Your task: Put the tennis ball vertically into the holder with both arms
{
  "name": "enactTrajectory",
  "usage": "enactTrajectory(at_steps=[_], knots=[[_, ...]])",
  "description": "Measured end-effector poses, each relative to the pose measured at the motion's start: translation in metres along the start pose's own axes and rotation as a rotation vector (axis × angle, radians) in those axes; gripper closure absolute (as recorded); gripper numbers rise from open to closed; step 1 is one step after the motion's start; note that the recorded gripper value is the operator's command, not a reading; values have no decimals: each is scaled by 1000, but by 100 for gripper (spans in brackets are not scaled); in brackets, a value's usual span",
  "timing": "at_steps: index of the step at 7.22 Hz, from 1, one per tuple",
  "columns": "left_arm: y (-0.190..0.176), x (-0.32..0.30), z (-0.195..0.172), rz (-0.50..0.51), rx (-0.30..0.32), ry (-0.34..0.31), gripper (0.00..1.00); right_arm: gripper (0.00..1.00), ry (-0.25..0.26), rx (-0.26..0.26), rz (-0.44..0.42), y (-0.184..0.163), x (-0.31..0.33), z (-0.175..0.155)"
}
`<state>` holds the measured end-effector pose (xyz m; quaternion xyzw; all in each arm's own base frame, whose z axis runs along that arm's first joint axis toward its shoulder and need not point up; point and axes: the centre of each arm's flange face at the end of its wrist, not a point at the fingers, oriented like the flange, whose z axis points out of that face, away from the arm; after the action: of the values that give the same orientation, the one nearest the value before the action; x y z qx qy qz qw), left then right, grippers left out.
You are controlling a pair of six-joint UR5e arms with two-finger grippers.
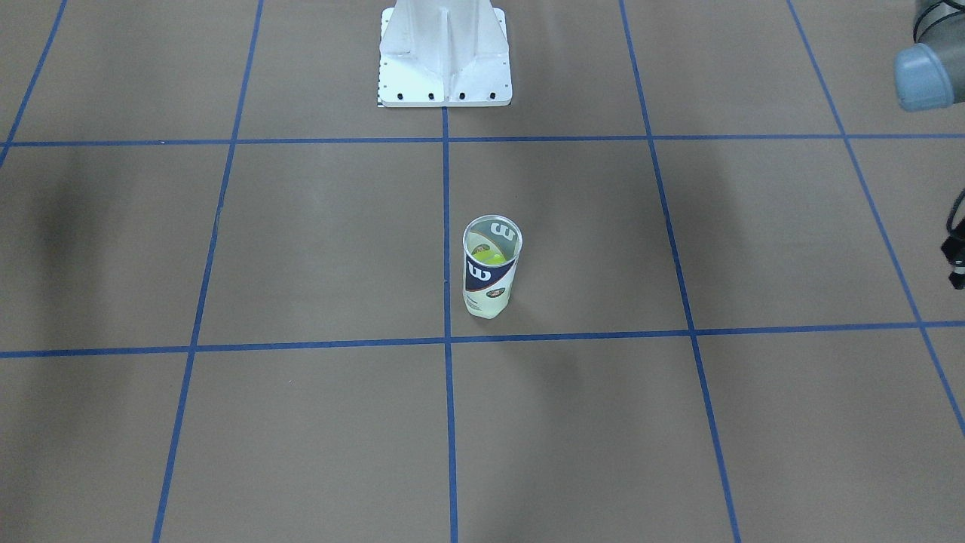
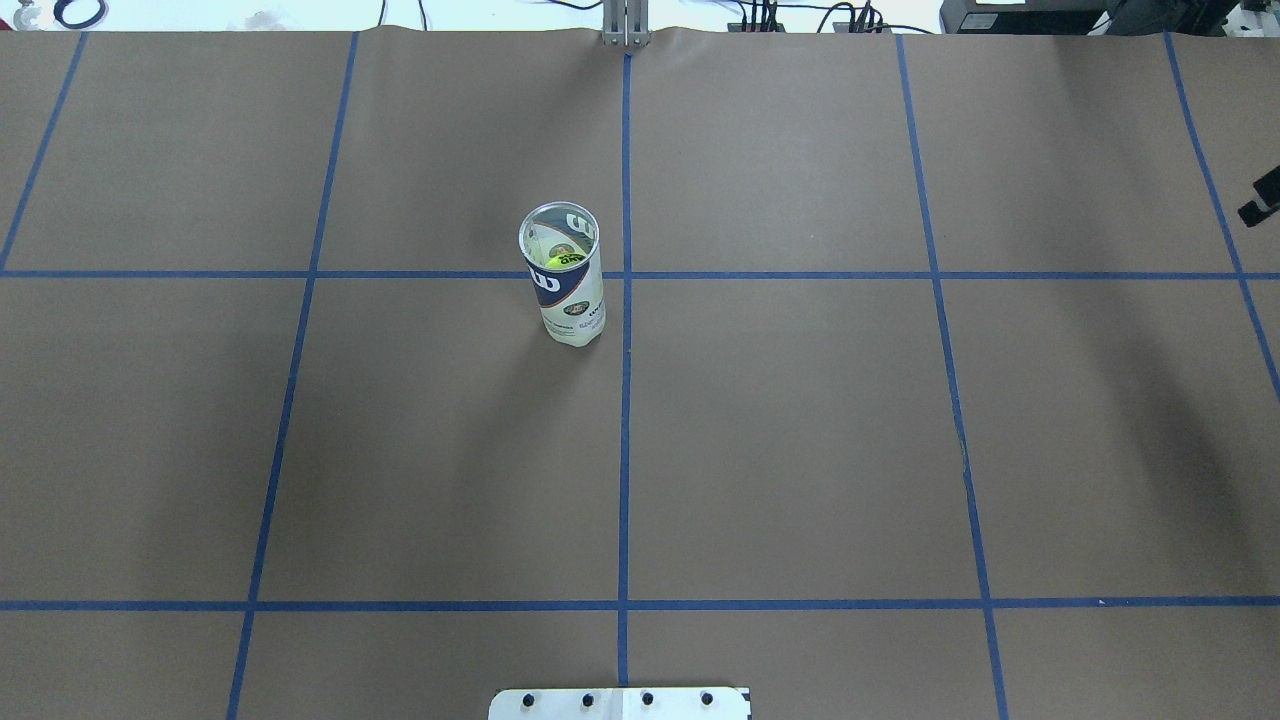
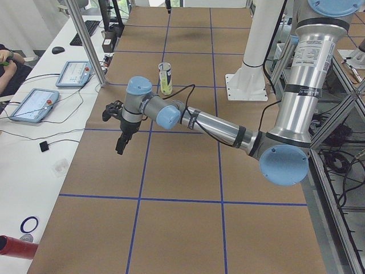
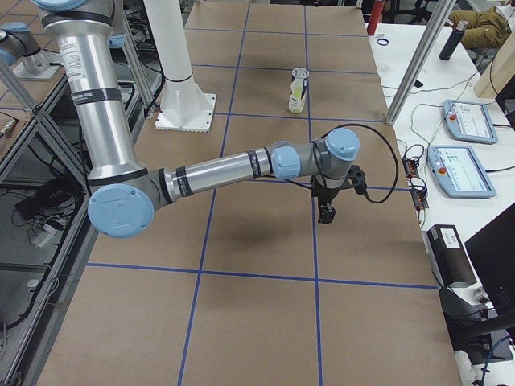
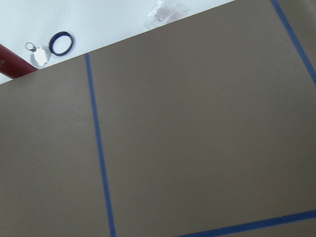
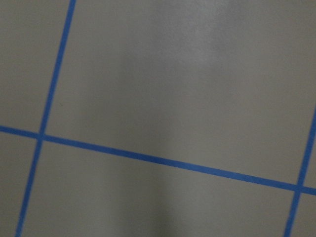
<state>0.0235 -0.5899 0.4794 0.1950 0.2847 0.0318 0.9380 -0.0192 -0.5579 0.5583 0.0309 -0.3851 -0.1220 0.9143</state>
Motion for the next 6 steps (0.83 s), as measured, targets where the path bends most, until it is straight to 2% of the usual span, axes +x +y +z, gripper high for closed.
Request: enactTrajectory(at_steps=[1, 2, 3, 5, 6], knots=[[2, -22, -8, 38, -35, 41, 0, 0, -1, -15, -5, 32, 34, 3], [9, -41, -15, 38, -96, 75, 0, 0, 0, -24, 12, 56, 54, 7], [25, -54, -16, 7, -178, 113, 0, 0, 6, -31, 26, 66, 64, 9], [90, -89, 17, -42, -298, 150, 0, 0, 14, -16, 77, 75, 81, 0], [116, -109, 44, -44, -323, 157, 0, 0, 16, 0, 113, 83, 81, -8]])
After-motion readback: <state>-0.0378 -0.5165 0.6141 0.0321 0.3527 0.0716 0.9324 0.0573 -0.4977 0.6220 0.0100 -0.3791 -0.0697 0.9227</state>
